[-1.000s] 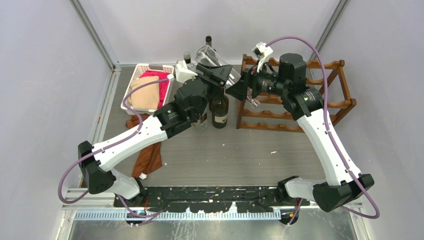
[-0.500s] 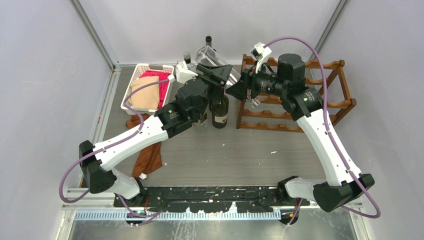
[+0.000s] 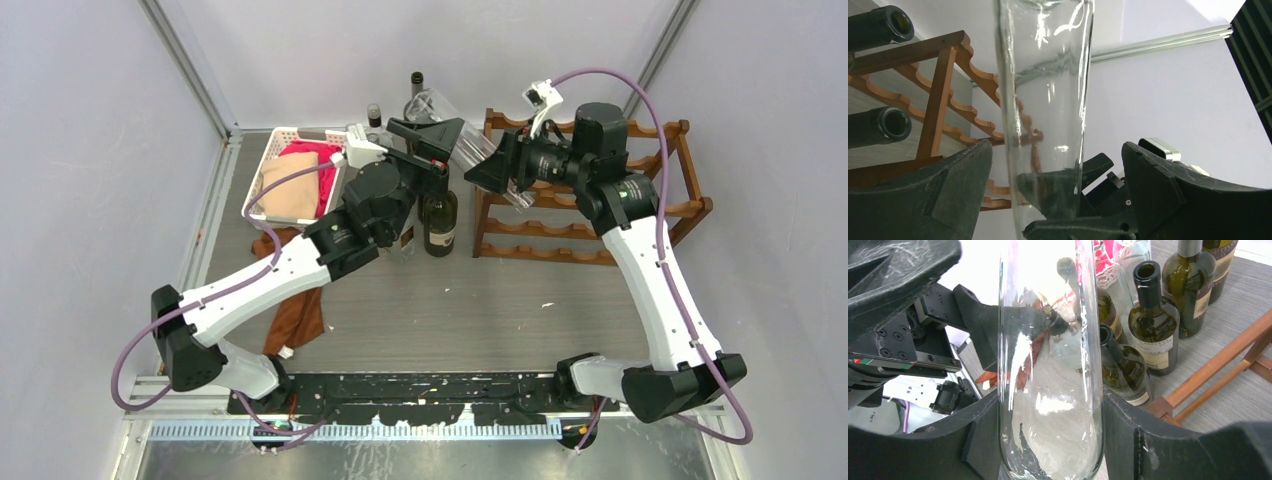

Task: Put the wine bottle on the wine rack
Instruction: Pick up the wine bottle from the center of the board, then place the wine bottle in the wine rack.

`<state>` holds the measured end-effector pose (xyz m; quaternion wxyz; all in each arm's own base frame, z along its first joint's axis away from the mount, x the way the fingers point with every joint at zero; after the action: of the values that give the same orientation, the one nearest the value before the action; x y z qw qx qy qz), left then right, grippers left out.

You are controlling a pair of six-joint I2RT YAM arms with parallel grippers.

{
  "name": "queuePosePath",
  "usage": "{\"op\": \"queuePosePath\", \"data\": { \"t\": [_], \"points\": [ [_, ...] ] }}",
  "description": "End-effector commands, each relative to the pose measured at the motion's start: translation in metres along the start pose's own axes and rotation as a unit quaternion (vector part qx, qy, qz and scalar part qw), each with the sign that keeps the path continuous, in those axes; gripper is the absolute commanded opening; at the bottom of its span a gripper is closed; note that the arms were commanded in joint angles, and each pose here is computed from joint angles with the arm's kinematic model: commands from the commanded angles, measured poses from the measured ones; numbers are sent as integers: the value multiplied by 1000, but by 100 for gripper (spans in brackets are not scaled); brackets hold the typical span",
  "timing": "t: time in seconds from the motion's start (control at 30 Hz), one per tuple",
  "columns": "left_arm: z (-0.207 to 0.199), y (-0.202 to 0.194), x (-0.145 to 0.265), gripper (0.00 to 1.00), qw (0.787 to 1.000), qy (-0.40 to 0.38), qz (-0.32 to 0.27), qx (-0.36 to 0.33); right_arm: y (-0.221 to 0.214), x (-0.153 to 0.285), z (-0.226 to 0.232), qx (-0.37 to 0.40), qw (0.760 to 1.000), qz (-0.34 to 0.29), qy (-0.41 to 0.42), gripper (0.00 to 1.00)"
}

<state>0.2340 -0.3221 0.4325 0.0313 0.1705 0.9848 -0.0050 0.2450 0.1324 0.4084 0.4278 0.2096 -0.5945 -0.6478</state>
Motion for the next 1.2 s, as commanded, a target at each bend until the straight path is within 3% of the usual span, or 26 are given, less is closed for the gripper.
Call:
{"op": "queuePosePath", "data": {
  "t": [0.0,0.23,0.43,0.5,0.63,0.73,0.93,1.17],
  "points": [
    [-27,15,18,100,999,-38,-11,30,42,32,21,44,995,-86,24,1],
    [-26,28,41,100,999,-31,9,-36,49,55,22,43,994,-92,38,1],
    [-31,38,78,100,987,-70,87,-119,42,75,28,57,994,-78,53,1],
    [-32,41,93,100,970,-95,134,-180,36,83,34,69,993,-67,64,1],
    [-19,47,133,100,913,-145,255,-283,16,96,48,95,991,-30,91,1],
    [5,60,161,100,882,-153,303,-328,-5,109,60,118,987,5,105,1],
    [49,98,204,100,867,-148,294,-374,-57,136,77,179,973,98,107,1],
    [80,139,230,100,877,-146,206,-408,-119,147,65,180,957,218,66,1]
  ]
}}
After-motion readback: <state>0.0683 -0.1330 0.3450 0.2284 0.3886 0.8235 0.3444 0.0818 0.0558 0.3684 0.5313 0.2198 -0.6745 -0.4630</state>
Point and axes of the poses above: each gripper's point midway between its finger pads, its own x axis back along the fingers, its own z axis along the line the jaws close on, y = z × x, the point moved 9 cm from there along x, back along the fingers, and after that the axes turned 12 degrees about x, right-handed, at the moved point
